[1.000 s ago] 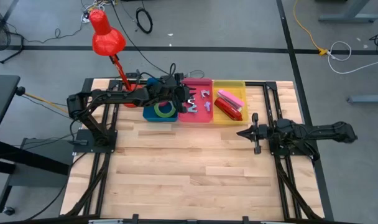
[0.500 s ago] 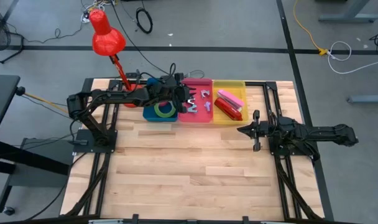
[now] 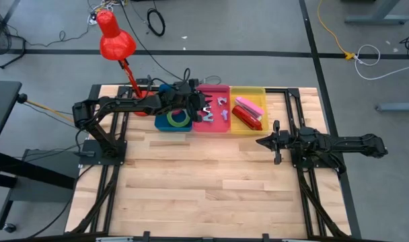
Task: Pick and place Stapler, Stapler remover, tape
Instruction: Return to Home Position
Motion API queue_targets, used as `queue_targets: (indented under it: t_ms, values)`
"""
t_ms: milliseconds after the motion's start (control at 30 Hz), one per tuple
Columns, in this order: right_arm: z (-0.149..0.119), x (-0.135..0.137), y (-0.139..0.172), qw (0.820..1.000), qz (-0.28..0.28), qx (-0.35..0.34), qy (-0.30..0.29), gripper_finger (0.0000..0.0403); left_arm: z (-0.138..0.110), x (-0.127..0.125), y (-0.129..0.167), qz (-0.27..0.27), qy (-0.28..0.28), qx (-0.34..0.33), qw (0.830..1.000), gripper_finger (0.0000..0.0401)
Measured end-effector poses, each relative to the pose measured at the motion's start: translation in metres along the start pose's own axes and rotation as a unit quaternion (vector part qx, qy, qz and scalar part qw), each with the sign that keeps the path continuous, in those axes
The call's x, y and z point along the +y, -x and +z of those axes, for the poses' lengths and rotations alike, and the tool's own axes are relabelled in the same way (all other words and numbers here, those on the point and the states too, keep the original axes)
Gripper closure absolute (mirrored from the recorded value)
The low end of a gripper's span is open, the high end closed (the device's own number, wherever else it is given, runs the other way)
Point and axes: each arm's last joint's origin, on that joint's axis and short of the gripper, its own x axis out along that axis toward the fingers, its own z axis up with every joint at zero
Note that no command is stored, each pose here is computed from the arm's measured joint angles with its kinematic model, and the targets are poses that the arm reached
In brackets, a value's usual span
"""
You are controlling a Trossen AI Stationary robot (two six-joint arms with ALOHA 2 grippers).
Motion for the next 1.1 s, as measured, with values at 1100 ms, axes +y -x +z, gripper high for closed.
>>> queue_targets:
  t_ms: [1100]
  values:
    - [0.010,0.000,0.010,0.998,0.001,-0.069,-0.002,0.0389,0.000,0.000,0.000,0.000,0.000,0.000,1.000,0.0325]
